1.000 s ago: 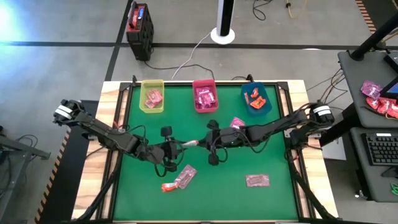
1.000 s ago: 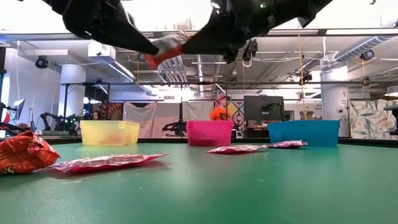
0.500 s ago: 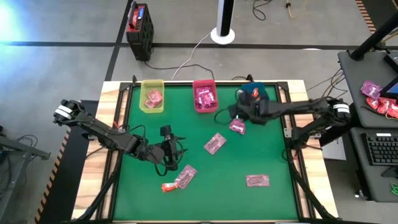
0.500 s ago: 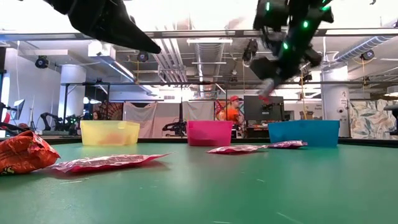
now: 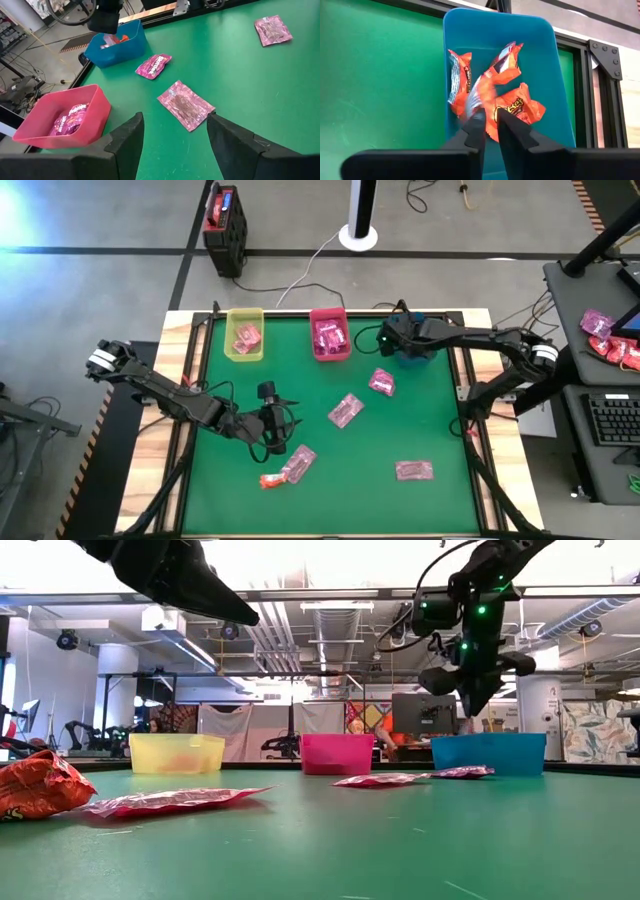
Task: Sort candy by brand, put in halloween buckets
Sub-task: Put the orange candy into the blue bin, then put the violet candy into the pink bin, then put the pink candy into the yellow bin
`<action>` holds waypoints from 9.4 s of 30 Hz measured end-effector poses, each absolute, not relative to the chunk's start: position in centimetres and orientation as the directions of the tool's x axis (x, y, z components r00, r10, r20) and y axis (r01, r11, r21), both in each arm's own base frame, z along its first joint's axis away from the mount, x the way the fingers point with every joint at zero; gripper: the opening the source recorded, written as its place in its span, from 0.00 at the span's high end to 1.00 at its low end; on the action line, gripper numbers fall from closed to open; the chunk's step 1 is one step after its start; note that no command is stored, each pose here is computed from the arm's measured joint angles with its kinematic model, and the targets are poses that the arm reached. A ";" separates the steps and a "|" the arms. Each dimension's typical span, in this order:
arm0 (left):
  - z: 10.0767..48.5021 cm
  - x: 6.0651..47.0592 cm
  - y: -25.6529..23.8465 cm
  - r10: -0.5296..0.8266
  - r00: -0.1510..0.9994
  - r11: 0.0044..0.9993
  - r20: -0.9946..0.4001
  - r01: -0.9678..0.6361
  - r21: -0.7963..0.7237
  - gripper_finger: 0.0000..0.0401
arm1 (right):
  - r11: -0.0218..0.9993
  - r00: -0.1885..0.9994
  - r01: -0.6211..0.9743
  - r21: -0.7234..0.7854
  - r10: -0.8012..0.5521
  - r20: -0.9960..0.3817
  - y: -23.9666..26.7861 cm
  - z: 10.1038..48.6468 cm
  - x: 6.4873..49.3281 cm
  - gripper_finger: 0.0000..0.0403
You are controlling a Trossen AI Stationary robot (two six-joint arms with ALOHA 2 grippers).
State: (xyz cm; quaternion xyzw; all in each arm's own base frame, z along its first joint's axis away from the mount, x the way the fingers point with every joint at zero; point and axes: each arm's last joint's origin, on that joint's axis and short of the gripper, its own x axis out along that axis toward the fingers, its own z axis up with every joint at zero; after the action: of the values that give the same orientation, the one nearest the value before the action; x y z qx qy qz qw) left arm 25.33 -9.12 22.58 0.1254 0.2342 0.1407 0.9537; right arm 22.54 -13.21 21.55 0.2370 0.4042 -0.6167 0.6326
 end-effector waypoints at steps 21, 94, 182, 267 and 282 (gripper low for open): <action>23.0 25.1 -9.4 0.204 0.875 0.971 -0.440 -0.124 0.204 0.50 | 0.761 0.314 0.647 0.054 -0.201 -0.928 -6.3 23.7 26.5 0.72; 22.1 25.7 -9.2 0.241 0.861 0.966 -0.448 -0.168 0.198 0.50 | 0.802 0.764 0.572 0.171 -0.445 -0.467 -16.2 20.3 36.4 0.92; 26.1 22.0 -7.5 0.477 0.737 0.868 -0.479 -0.311 0.387 0.50 | 0.974 0.340 -0.208 -0.088 -0.012 -0.940 1.4 14.2 38.0 0.96; 22.3 14.4 15.4 0.603 0.119 0.453 -0.789 -0.865 0.216 0.97 | 0.988 0.773 0.028 0.149 0.073 -0.630 -3.6 22.9 38.6 0.60; 22.2 14.5 16.0 0.685 0.010 0.357 -0.729 -0.876 0.323 0.96 | 0.991 0.765 0.023 0.131 0.067 -0.641 -4.0 22.5 38.4 0.57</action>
State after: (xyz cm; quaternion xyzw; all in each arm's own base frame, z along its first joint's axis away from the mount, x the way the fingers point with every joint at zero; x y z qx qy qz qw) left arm 14.49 15.98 22.18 -0.1111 0.4311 0.5560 0.7018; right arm 38.35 -4.02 22.51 0.0655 0.3429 0.0117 0.9370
